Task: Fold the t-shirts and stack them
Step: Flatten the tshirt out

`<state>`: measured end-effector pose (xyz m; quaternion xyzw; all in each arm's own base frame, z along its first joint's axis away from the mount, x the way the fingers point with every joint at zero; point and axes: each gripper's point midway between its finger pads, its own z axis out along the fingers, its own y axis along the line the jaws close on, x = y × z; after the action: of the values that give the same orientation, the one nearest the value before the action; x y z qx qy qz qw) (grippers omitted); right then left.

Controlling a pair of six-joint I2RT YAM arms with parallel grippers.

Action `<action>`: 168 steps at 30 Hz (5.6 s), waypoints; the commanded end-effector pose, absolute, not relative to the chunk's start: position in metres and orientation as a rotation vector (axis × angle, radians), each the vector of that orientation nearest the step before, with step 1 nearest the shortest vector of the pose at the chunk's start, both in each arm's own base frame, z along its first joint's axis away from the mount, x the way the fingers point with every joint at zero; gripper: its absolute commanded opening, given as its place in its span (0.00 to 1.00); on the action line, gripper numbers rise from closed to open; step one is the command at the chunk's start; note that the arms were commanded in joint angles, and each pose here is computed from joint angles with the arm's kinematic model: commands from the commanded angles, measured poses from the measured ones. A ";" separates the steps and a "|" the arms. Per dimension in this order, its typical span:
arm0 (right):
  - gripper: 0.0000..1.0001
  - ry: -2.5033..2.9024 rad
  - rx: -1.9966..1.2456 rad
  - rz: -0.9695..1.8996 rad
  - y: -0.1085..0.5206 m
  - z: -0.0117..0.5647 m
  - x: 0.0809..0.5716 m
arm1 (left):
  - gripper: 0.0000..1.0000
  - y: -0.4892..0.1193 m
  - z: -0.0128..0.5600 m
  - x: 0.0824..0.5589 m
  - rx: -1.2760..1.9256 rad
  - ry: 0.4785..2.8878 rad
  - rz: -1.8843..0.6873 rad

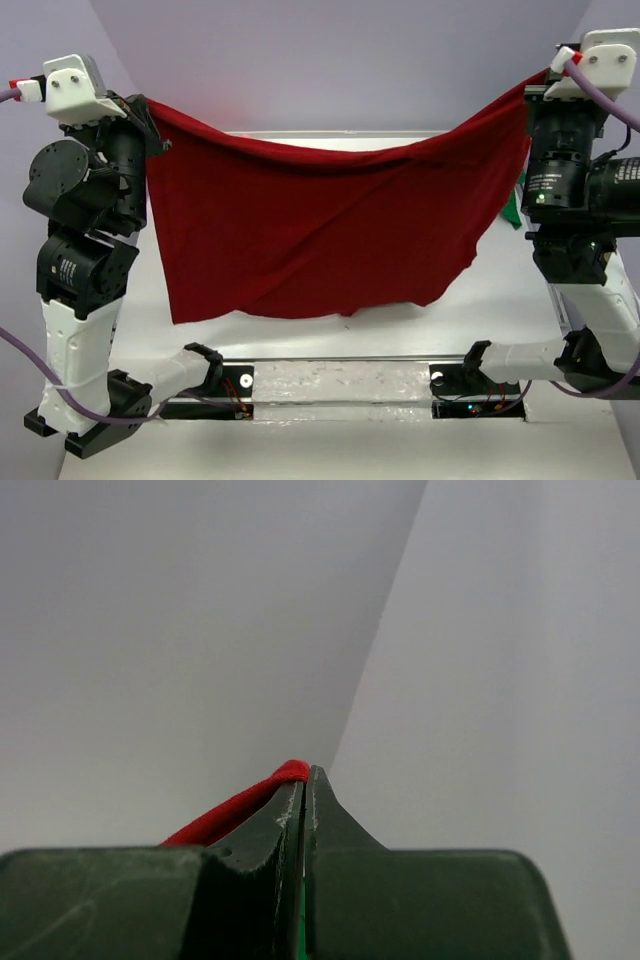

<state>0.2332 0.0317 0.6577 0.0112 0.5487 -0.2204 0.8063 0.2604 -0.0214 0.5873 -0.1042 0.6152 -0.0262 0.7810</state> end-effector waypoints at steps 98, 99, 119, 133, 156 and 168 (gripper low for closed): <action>0.00 1.329 -0.034 -0.300 0.036 0.605 0.361 | 0.00 -0.031 0.577 0.355 -0.138 1.351 -0.188; 0.00 1.305 -0.042 -0.297 0.043 0.616 0.348 | 0.00 -0.031 0.577 0.348 -0.136 1.346 -0.180; 0.00 1.291 -0.169 -0.332 0.134 0.609 0.429 | 0.00 -0.093 0.590 0.427 -0.058 1.405 -0.243; 0.00 1.430 0.039 -0.261 -0.049 0.560 0.505 | 0.00 -0.010 0.513 0.550 -0.143 1.502 -0.094; 0.00 1.278 -0.052 -0.238 0.051 0.630 0.342 | 0.00 -0.062 0.611 0.347 -0.110 1.348 -0.224; 0.00 1.229 -0.128 -0.178 0.094 0.619 0.275 | 0.00 -0.099 0.578 0.303 -0.040 1.403 -0.302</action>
<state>0.2947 0.1120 0.6017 -0.1163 0.6008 -0.1014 0.7844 0.3254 -0.1134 0.5542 -0.0039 0.6820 -0.1372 0.7184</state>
